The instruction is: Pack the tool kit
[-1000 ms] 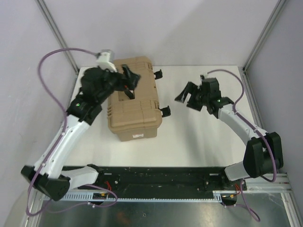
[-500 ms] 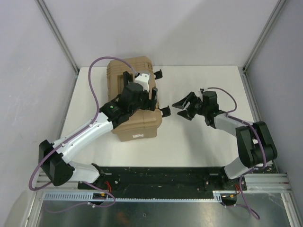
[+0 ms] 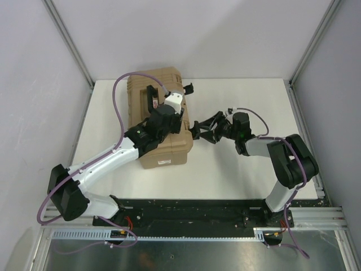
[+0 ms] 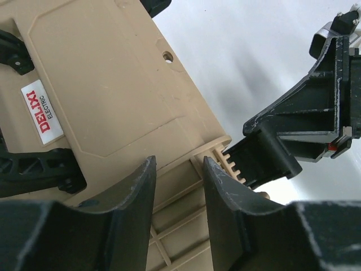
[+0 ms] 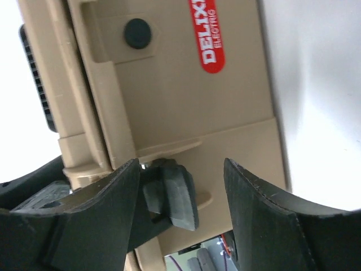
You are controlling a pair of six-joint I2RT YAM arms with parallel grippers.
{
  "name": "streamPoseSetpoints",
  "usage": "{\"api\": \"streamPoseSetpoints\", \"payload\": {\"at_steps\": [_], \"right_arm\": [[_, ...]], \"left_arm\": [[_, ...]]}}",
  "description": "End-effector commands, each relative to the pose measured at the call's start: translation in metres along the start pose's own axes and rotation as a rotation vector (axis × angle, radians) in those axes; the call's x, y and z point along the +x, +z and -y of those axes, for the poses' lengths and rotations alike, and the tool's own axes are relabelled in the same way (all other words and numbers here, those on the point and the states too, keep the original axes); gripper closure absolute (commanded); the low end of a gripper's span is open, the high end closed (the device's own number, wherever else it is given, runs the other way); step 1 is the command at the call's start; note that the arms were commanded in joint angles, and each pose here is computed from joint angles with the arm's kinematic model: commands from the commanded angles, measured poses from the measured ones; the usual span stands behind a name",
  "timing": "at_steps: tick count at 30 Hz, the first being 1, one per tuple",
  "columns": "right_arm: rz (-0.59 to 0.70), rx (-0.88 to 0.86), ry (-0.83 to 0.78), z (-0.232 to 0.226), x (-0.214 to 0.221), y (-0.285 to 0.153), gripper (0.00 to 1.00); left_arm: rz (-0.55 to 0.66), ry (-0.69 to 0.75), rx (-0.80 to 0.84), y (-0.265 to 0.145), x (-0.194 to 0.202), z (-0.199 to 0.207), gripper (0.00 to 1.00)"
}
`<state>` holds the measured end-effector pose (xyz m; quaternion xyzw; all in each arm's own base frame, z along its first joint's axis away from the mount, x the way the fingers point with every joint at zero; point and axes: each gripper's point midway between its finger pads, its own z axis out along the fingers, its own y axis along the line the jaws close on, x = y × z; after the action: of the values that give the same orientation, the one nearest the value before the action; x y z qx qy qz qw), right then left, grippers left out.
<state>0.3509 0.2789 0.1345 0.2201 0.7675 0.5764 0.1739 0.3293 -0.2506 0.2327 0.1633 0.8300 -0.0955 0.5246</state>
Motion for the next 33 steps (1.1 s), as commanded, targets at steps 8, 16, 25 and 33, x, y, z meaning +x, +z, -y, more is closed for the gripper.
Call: {"api": "streamPoseSetpoints", "payload": {"at_steps": [8, 16, 25, 33], "right_arm": [[-0.079, -0.177, 0.055, -0.032, 0.023, -0.001, 0.37], [-0.112, -0.213, 0.07, -0.039, 0.038, -0.006, 0.62], [-0.12, -0.181, -0.005, -0.043, 0.05, -0.012, 0.71], [-0.117, -0.159, -0.113, -0.049, 0.058, -0.024, 0.75]], "left_arm": [[-0.391, 0.135, -0.011, -0.004, 0.138, -0.005, 0.61], [-0.444, 0.091, -0.018, -0.005, 0.159, -0.004, 0.61], [-0.483, 0.087, -0.002, -0.01, 0.176, -0.001, 0.59], [-0.497, 0.077, -0.009, -0.009, 0.182, -0.001, 0.59]]}}
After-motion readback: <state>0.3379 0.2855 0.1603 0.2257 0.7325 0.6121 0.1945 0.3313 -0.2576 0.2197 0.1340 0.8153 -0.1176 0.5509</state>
